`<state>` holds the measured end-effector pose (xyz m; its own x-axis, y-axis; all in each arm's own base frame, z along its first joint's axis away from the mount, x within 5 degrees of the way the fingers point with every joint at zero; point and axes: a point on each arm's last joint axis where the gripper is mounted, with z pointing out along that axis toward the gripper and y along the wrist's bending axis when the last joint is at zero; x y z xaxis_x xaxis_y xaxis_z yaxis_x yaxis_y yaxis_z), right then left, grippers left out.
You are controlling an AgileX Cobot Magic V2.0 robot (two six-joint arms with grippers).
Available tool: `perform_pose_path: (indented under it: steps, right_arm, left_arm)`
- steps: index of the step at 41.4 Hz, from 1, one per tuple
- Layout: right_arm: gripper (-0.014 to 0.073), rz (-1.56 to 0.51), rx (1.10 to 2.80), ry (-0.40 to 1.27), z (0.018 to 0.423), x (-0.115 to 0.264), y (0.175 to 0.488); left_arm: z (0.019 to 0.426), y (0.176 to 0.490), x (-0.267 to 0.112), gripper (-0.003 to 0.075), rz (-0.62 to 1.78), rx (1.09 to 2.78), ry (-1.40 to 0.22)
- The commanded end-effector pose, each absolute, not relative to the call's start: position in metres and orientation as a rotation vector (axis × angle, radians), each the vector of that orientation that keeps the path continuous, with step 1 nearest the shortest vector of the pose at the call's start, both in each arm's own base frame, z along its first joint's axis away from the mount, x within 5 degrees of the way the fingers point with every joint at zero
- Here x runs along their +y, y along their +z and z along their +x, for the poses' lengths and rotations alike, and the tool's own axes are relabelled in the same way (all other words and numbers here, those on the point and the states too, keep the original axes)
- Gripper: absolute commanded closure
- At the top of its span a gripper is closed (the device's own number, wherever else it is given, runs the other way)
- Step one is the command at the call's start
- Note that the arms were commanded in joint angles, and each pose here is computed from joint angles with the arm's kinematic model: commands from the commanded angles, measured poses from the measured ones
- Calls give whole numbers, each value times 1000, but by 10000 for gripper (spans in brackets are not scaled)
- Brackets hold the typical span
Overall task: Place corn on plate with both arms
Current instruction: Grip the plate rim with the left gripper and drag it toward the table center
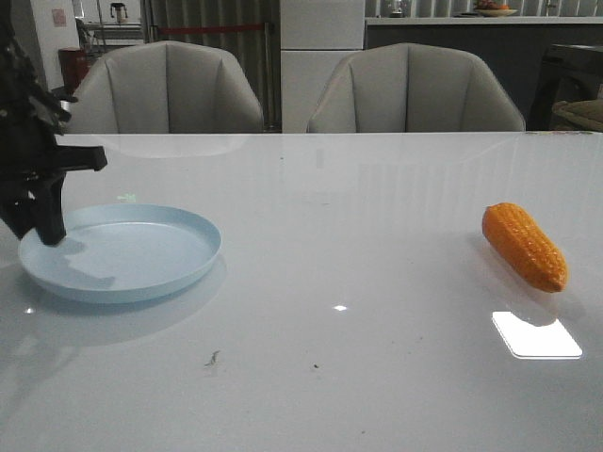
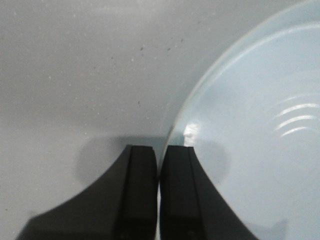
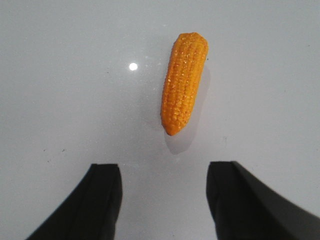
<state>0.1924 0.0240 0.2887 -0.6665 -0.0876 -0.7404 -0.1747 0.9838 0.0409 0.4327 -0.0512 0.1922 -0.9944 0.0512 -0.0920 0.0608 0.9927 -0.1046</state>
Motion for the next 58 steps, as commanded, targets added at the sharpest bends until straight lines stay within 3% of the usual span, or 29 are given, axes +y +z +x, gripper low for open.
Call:
perform_pose_path:
  steps: [1,14,27,35,44,58]
  right_arm:
    - [107,-174,2206,129,197,24,305]
    - [107,-174,2207,130,197,24,305]
    - [107,-174,2207,130,197,24,305]
    - [107,-175,2212,130,196,24,305]
    - [107,-183,2247,137,194,24,303]
    - [107,-184,2250,137,194,24,302]
  left_arm:
    - [436,240,-56,631,91,2939,-245]
    - [436,280,-96,631,210,2845,-501]
    - [406,277,-189,631,524,2842,-545]
    - [391,250,-230,631,693,2886,-450]
    - [396,229,-231,631,736,2912,-240]
    - [403,229,-219,631,716,2907,-202]
